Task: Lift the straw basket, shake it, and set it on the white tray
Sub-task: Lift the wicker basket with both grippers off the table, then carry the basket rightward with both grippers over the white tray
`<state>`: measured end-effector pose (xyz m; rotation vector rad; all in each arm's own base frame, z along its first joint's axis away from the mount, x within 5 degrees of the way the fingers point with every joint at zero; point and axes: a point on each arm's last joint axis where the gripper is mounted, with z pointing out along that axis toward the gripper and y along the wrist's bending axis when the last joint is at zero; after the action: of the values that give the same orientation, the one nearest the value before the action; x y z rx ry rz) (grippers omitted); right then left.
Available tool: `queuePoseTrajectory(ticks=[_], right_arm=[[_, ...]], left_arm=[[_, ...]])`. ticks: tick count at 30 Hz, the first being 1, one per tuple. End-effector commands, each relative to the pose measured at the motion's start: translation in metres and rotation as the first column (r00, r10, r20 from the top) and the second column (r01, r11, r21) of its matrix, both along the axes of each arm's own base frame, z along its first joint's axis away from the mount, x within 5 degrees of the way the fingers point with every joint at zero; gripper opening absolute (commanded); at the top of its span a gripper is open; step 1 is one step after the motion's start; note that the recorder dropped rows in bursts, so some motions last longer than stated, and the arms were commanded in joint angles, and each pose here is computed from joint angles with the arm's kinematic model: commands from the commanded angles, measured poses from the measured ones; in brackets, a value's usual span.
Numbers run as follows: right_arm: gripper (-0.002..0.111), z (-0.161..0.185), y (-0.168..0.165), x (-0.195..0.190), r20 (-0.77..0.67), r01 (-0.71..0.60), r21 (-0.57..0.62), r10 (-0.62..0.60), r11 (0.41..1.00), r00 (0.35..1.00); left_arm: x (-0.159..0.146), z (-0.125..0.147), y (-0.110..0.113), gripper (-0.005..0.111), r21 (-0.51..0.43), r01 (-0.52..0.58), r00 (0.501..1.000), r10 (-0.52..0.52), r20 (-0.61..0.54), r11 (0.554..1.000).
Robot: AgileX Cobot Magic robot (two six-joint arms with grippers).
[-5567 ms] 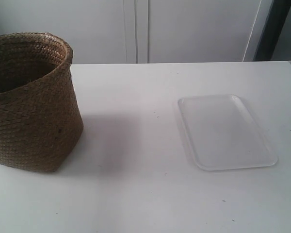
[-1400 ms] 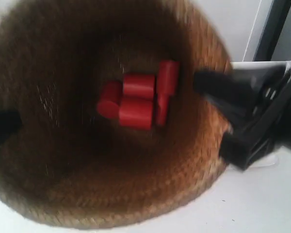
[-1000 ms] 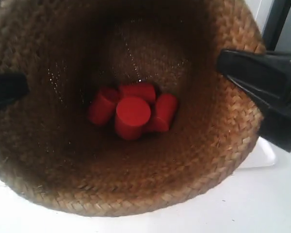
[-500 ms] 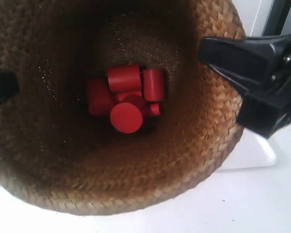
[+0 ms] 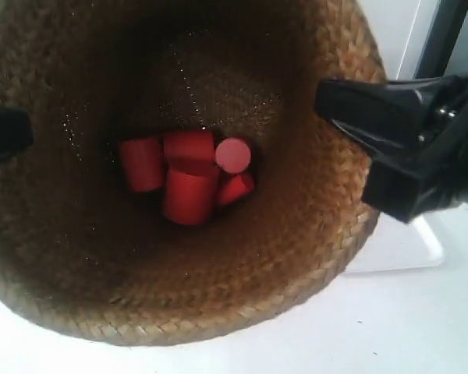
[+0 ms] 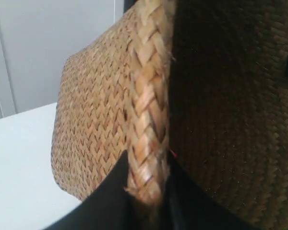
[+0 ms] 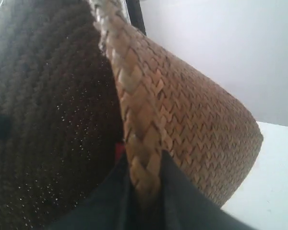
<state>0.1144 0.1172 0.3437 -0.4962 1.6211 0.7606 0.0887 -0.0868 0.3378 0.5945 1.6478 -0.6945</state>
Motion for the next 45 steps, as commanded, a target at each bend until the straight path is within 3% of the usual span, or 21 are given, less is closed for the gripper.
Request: queuePoseTrajectory(ticks=[1,3,5,7,8,11,12,15,17,18,21,24,30,31,33,34,35,36,39,41,45], right_arm=[[0.000,-0.064,-0.005,0.010,-0.103,0.106,-0.176,-0.125,0.979,0.987],[0.000,-0.058,-0.006,0.015,-0.070,0.148,-0.182,-0.163,0.972,0.984],[0.000,0.020,-0.005,-0.013,0.088,-0.066,0.023,0.063,0.998,0.994],[0.000,0.036,-0.014,-0.025,0.141,-0.096,0.073,0.084,0.993,0.986],[0.000,0.024,-0.014,-0.022,0.112,-0.075,0.058,0.068,0.995,0.991],[0.000,-0.065,-0.008,0.013,-0.101,0.151,-0.176,-0.171,0.973,0.980],[0.000,-0.066,-0.005,0.016,-0.106,0.151,-0.189,-0.173,0.970,0.979],[0.000,0.016,0.010,-0.003,0.026,-0.097,0.005,0.097,0.995,0.995],[0.000,0.047,-0.001,-0.017,0.128,-0.131,0.070,0.121,0.989,0.984],[0.000,0.034,-0.002,-0.014,0.103,-0.101,0.052,0.096,0.994,0.990],[0.000,-0.039,0.005,0.012,-0.077,0.047,-0.123,-0.057,0.991,0.995],[0.000,-0.054,0.007,0.021,-0.107,0.101,-0.176,-0.121,0.979,0.987],[0.000,0.033,-0.004,-0.015,0.111,-0.092,0.049,0.086,0.995,0.990],[0.000,0.023,-0.005,-0.015,0.088,-0.080,0.037,0.077,0.996,0.993],[0.000,-0.044,-0.004,0.004,-0.065,0.059,-0.114,-0.067,0.992,0.996],[0.000,-0.072,-0.005,0.016,-0.132,0.150,-0.191,-0.176,0.970,0.975],[0.000,-0.075,-0.003,0.019,-0.145,0.151,-0.203,-0.183,0.967,0.972],[0.000,-0.058,0.006,0.018,-0.136,0.083,-0.163,-0.106,0.983,0.985],[0.000,0.034,0.003,-0.014,0.082,-0.135,0.050,0.131,0.990,0.988],[0.000,0.051,-0.009,-0.023,0.131,-0.113,0.116,0.098,0.987,0.987],[0.000,0.058,-0.017,-0.018,0.095,-0.024,0.204,0.005,0.979,0.995]], left_arm=[[0.008,-0.064,0.000,0.000,0.089,-0.052,0.991,0.063,-0.122,0.995],[0.014,-0.063,0.001,0.000,0.061,-0.106,0.990,0.111,-0.087,0.992],[-0.002,0.008,-0.002,0.000,0.071,0.039,0.999,-0.041,0.026,0.997],[-0.015,0.026,0.003,0.000,0.096,0.090,0.994,-0.096,0.057,0.991],[-0.015,0.019,0.003,0.000,0.102,0.096,0.995,-0.099,0.026,0.990],[0.006,-0.058,0.000,0.000,0.091,-0.042,0.990,0.054,-0.130,0.995],[0.010,-0.060,0.000,0.000,0.080,-0.064,0.989,0.074,-0.129,0.995],[0.000,0.004,-0.004,0.000,0.100,0.045,0.998,-0.041,-0.048,0.994],[-0.008,0.031,-0.001,0.000,0.109,0.079,0.997,-0.079,-0.009,0.991],[-0.007,0.023,-0.002,0.000,0.114,0.079,0.996,-0.076,-0.035,0.990],[0.007,-0.044,-0.006,0.000,0.137,0.012,0.982,0.014,-0.187,0.991],[0.011,-0.057,-0.005,0.000,0.124,-0.030,0.979,0.054,-0.195,0.992],[-0.020,0.038,0.010,0.000,0.118,0.067,0.998,-0.067,-0.004,0.991],[-0.021,0.035,0.011,0.000,0.125,0.071,0.997,-0.070,-0.013,0.990],[-0.014,-0.011,0.007,0.000,0.131,0.046,0.992,-0.030,-0.124,0.990],[-0.004,-0.049,0.005,0.000,0.116,-0.017,0.984,0.037,-0.173,0.993],[-0.001,-0.057,0.005,0.000,0.109,-0.036,0.981,0.056,-0.187,0.993],[0.000,-0.046,0.004,0.000,0.089,-0.038,0.985,0.053,-0.163,0.995],[-0.016,0.026,0.011,0.000,0.123,0.028,0.997,-0.020,-0.069,0.992],[-0.020,0.045,0.014,0.000,0.078,0.020,0.998,-0.016,-0.055,0.997],[-0.005,0.046,0.003,0.000,0.081,0.014,0.991,-0.003,-0.131,0.997]])
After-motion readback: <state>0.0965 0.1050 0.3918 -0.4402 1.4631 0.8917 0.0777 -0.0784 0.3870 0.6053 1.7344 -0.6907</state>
